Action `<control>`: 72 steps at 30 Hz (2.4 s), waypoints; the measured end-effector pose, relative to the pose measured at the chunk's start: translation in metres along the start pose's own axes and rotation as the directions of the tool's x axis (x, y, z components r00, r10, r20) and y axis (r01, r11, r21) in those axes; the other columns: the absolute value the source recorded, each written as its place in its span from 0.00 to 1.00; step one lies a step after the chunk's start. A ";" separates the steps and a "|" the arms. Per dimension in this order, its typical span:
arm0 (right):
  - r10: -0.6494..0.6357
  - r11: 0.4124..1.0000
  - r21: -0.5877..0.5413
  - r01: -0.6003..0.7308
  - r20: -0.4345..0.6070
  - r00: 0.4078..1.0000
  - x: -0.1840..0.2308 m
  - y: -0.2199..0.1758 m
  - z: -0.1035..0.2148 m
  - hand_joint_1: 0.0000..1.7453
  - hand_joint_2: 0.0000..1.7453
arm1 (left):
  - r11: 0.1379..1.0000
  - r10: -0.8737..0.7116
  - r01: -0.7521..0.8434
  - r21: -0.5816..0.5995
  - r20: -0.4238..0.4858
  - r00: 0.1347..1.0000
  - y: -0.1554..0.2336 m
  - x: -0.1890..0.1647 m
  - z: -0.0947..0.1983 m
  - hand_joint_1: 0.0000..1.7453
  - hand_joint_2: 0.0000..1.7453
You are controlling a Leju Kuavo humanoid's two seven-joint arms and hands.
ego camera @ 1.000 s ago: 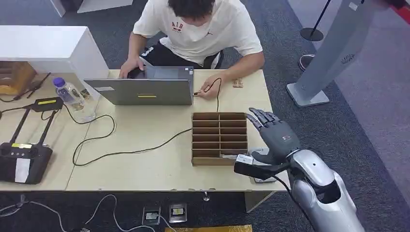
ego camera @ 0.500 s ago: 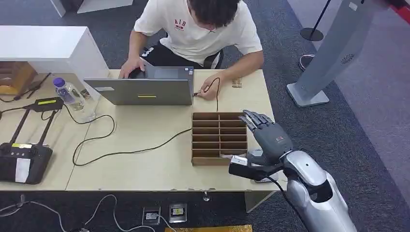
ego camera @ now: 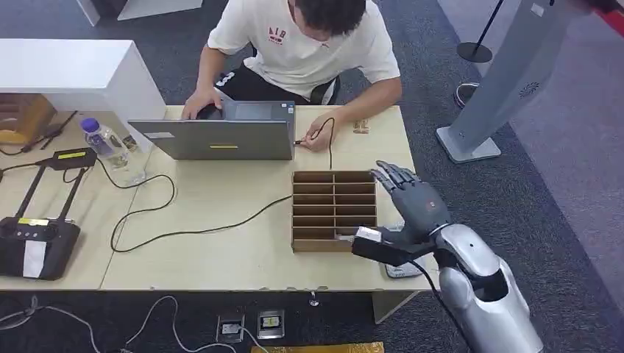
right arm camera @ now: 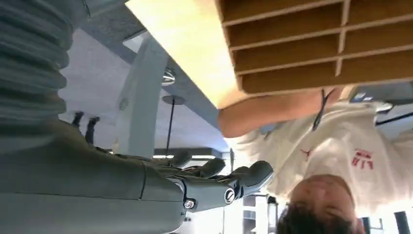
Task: Pass the card to the sensor for recognition and then transmit it.
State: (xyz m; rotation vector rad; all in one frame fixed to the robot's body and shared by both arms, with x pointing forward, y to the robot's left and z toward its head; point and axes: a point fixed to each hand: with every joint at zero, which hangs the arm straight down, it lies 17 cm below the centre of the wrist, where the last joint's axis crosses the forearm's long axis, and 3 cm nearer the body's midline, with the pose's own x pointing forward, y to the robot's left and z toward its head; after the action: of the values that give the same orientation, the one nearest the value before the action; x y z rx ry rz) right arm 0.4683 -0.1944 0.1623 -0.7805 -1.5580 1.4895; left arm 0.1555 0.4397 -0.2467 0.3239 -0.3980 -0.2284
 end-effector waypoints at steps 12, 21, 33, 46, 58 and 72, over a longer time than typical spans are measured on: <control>0.123 0.992 0.052 -0.116 -0.158 0.980 -0.057 -0.008 0.014 0.00 1.00 | 0.999 0.044 -0.044 0.002 -0.029 0.999 -0.003 -0.005 0.001 0.00 1.00; -0.516 0.855 -0.047 0.516 0.025 0.856 -0.029 -0.025 0.031 0.00 1.00 | 0.999 0.051 -0.052 -0.015 -0.026 0.998 -0.008 -0.005 0.001 0.00 1.00; -0.773 0.579 -0.085 0.811 0.257 0.580 -0.004 -0.087 0.045 0.00 1.00 | 1.000 0.027 -0.028 -0.014 -0.014 1.000 -0.006 -0.003 0.001 0.00 1.00; -0.315 0.948 0.001 0.318 0.154 0.937 0.035 -0.031 0.038 0.00 1.00 | 1.000 0.013 -0.013 -0.005 -0.008 1.000 -0.002 0.000 0.000 0.00 1.00; -0.211 0.977 0.078 0.199 0.204 0.956 0.068 0.007 0.039 0.00 1.00 | 1.000 0.027 -0.027 0.007 -0.008 1.000 0.001 0.001 -0.001 0.00 1.00; -0.035 0.989 0.144 0.024 0.071 0.997 0.041 0.048 0.036 0.00 1.00 | 1.000 0.026 -0.026 0.014 -0.014 1.000 0.003 -0.001 -0.001 0.00 1.00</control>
State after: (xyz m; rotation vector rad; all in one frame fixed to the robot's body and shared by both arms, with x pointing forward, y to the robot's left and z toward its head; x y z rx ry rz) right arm 0.4128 -0.1708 0.1220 -0.6239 -1.4907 1.6043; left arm 0.1552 0.4428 -0.2466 0.3338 -0.3896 -0.1975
